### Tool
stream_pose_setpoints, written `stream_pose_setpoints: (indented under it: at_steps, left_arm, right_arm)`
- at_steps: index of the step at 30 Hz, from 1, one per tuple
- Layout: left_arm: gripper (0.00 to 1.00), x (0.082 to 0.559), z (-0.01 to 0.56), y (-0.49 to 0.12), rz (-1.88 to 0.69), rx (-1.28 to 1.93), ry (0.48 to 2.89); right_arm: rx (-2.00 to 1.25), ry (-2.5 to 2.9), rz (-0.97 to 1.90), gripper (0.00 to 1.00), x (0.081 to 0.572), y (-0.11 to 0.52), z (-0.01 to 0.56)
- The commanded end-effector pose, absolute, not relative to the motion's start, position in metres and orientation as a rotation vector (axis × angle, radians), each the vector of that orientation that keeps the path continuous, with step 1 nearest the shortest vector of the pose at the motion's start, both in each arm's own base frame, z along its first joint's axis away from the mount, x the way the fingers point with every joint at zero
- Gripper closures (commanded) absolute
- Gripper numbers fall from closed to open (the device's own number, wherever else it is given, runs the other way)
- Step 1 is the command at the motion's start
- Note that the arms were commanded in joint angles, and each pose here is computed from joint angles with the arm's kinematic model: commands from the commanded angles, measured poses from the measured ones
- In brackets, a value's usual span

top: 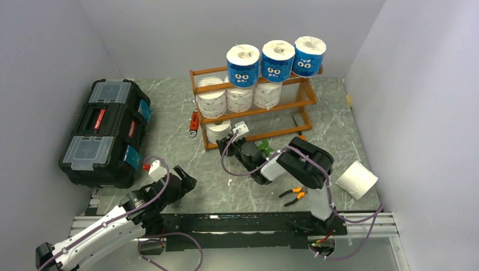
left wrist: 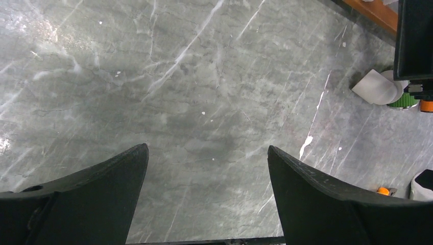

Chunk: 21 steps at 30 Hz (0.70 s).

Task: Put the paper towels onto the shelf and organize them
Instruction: Place the paper towel on the shelf.

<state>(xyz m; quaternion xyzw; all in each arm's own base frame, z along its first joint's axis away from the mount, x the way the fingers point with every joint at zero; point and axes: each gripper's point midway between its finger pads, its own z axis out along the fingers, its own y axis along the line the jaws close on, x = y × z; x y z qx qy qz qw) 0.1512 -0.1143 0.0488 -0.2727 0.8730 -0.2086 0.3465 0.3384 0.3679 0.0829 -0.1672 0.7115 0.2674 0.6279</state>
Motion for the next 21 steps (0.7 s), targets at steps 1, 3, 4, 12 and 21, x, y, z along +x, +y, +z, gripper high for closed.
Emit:
stream_pose_setpoints:
  at_steps: [1,3,4,12,21]
  left_arm:
    - [0.07,0.154,0.051,-0.108,-0.525,-0.743,2.231]
    - [0.07,0.154,0.051,-0.107,-0.524,-0.746,2.229]
    - [0.07,0.154,0.051,-0.107,-0.522,-0.745,2.229]
    - [0.07,0.154,0.052,-0.104,-0.509,-0.749,2.222]
    - [0.07,0.154,0.052,-0.102,-0.500,-0.753,2.218]
  right_arm:
    - [-0.353,1.617,0.629,0.37,0.347,0.376,0.089]
    - [-0.351,1.617,0.628,0.37,0.349,0.377,0.089]
    - [-0.353,1.618,0.627,0.37,0.349,0.378,0.088]
    - [-0.345,1.632,0.597,0.37,0.358,0.382,0.086]
    - [-0.327,1.654,0.564,0.36,0.364,0.380,0.078]
